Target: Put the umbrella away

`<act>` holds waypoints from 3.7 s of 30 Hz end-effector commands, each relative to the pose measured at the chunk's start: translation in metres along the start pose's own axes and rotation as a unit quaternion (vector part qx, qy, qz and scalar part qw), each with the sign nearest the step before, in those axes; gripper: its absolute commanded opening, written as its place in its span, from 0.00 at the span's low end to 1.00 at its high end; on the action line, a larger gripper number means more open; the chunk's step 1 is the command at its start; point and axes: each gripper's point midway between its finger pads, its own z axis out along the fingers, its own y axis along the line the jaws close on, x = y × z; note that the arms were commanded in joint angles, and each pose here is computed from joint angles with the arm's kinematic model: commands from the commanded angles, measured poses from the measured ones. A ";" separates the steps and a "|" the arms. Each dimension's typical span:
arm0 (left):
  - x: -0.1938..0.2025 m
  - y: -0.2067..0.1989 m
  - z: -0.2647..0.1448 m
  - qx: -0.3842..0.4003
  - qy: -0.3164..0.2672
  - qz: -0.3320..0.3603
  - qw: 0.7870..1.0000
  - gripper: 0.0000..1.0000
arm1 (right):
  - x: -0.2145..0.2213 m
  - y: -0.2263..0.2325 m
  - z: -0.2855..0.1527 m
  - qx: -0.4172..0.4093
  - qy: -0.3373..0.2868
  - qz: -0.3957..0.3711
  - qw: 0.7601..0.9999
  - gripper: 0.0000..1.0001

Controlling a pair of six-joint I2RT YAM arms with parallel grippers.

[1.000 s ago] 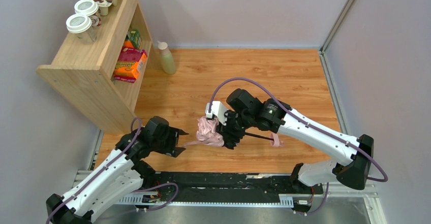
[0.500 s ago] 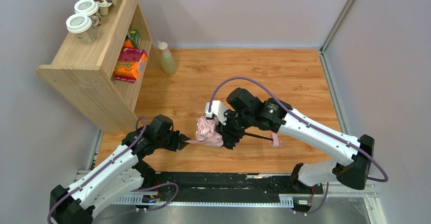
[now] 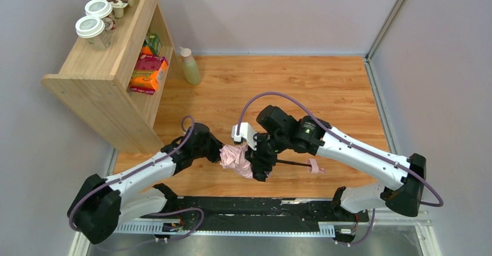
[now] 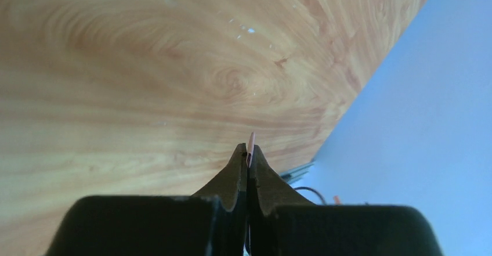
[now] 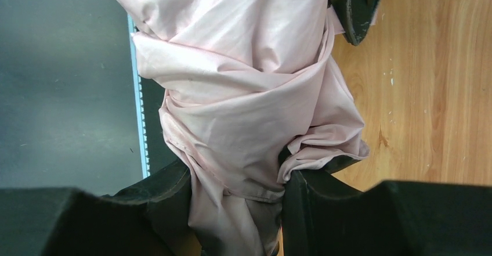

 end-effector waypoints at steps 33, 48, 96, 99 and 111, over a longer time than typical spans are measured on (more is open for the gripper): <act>0.070 -0.140 -0.101 0.563 -0.044 0.512 0.647 0.00 | 0.007 0.014 0.016 -0.171 -0.036 0.197 0.965 0.00; 0.104 -0.112 -0.131 0.587 0.031 0.598 0.545 0.00 | -0.012 -0.007 0.018 -0.217 -0.040 0.346 0.912 0.00; 0.085 0.051 0.073 0.280 -0.027 0.737 0.614 0.00 | 0.122 -0.185 0.080 0.119 0.081 0.425 0.894 0.89; 0.087 0.054 0.075 0.280 -0.020 0.736 0.616 0.00 | 0.110 -0.193 0.053 0.180 0.064 0.389 0.901 0.95; 0.087 0.054 0.071 0.283 -0.017 0.732 0.619 0.00 | 0.093 -0.114 0.082 0.210 -0.038 0.097 0.972 1.00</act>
